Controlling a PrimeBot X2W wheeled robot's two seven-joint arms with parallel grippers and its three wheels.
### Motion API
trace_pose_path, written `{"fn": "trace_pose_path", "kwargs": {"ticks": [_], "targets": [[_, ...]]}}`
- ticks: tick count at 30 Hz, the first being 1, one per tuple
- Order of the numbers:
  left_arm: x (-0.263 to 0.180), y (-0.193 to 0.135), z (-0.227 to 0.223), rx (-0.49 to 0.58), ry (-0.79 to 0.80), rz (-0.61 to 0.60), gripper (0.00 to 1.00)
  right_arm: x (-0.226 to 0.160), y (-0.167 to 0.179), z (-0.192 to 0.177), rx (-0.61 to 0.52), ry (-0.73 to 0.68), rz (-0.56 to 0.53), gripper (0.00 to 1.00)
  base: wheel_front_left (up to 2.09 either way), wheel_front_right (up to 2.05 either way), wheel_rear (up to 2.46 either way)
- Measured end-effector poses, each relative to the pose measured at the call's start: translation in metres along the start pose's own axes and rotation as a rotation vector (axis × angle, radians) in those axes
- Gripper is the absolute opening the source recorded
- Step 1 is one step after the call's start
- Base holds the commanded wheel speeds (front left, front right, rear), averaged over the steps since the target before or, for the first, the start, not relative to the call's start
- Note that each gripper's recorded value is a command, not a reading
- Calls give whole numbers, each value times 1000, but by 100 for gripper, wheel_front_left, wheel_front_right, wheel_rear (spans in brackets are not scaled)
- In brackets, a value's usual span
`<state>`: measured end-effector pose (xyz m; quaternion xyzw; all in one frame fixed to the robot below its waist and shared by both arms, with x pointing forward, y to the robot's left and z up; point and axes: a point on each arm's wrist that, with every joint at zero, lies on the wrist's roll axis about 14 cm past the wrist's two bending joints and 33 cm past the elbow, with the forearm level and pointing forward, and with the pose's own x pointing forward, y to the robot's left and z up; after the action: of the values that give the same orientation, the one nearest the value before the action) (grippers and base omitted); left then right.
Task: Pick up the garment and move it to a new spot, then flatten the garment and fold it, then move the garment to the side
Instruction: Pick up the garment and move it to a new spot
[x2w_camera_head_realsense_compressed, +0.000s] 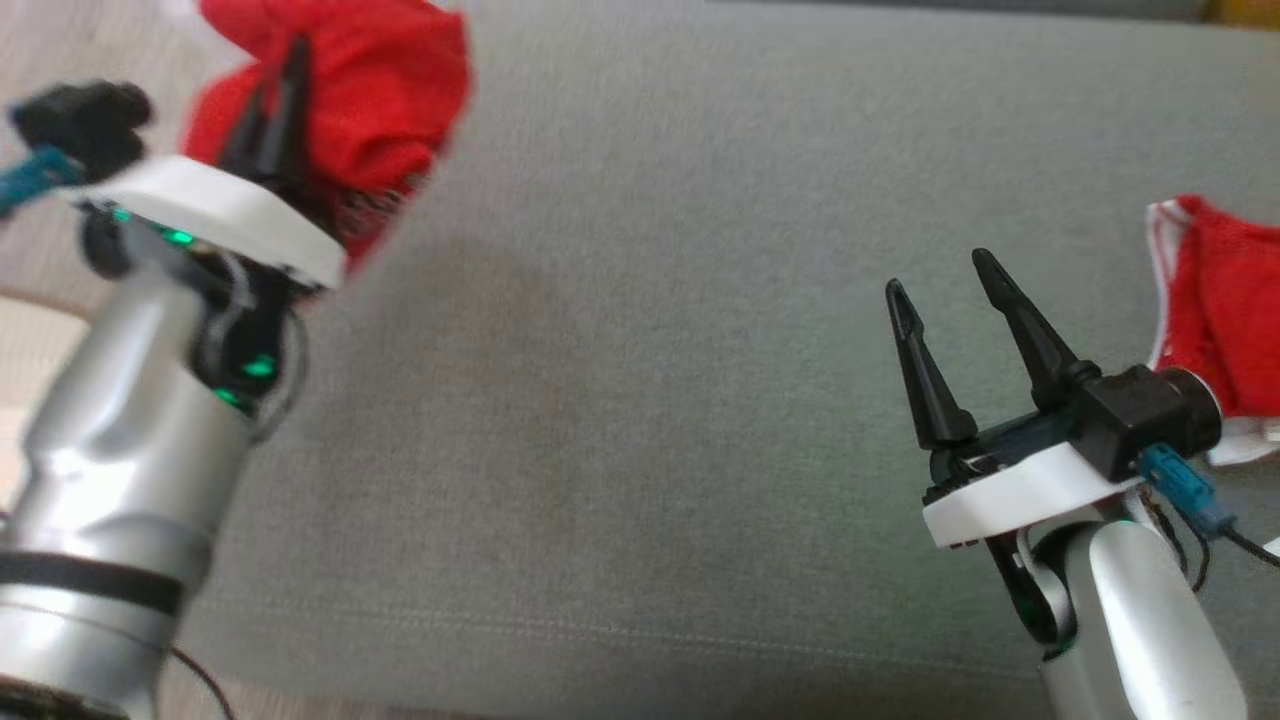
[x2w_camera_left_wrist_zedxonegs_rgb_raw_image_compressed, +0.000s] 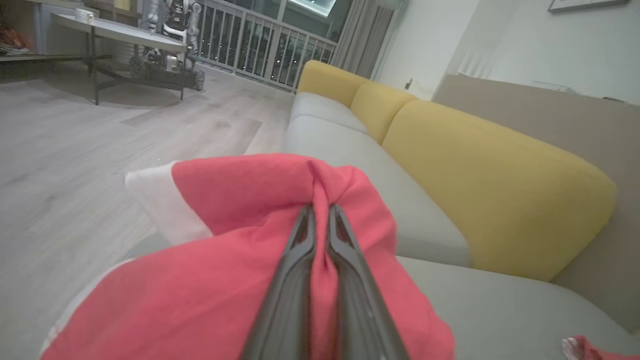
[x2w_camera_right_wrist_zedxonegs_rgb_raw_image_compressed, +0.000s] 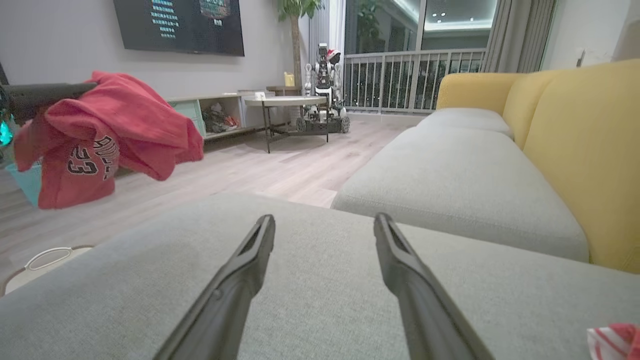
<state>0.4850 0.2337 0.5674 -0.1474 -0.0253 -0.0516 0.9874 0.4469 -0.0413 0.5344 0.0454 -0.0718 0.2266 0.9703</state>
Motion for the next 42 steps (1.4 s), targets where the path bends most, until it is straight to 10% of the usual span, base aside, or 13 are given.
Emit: {"fn": "trace_pose_path", "kwargs": {"ticks": [18, 19, 21, 32, 42], "targets": [[5, -219, -87, -97, 122, -392, 0, -46, -61, 25, -9, -53, -201, 100, 0, 0, 0], [6, -220, -99, -93, 151, -386, 0, -49, -65, 24, -8, -48, -215, 100, 0, 0, 0], [6, -220, -124, -47, 210, -385, 100, -54, -72, 21, -14, -42, -239, 100, 0, 0, 0], [29, -201, -89, -25, 79, -329, 100, -54, -75, 13, 1, -32, -248, 100, 0, 0, 0], [-62, -91, -81, 142, 49, -106, 100, -43, -28, 11, 25, -25, -122, 100, 0, 0, 0]]}}
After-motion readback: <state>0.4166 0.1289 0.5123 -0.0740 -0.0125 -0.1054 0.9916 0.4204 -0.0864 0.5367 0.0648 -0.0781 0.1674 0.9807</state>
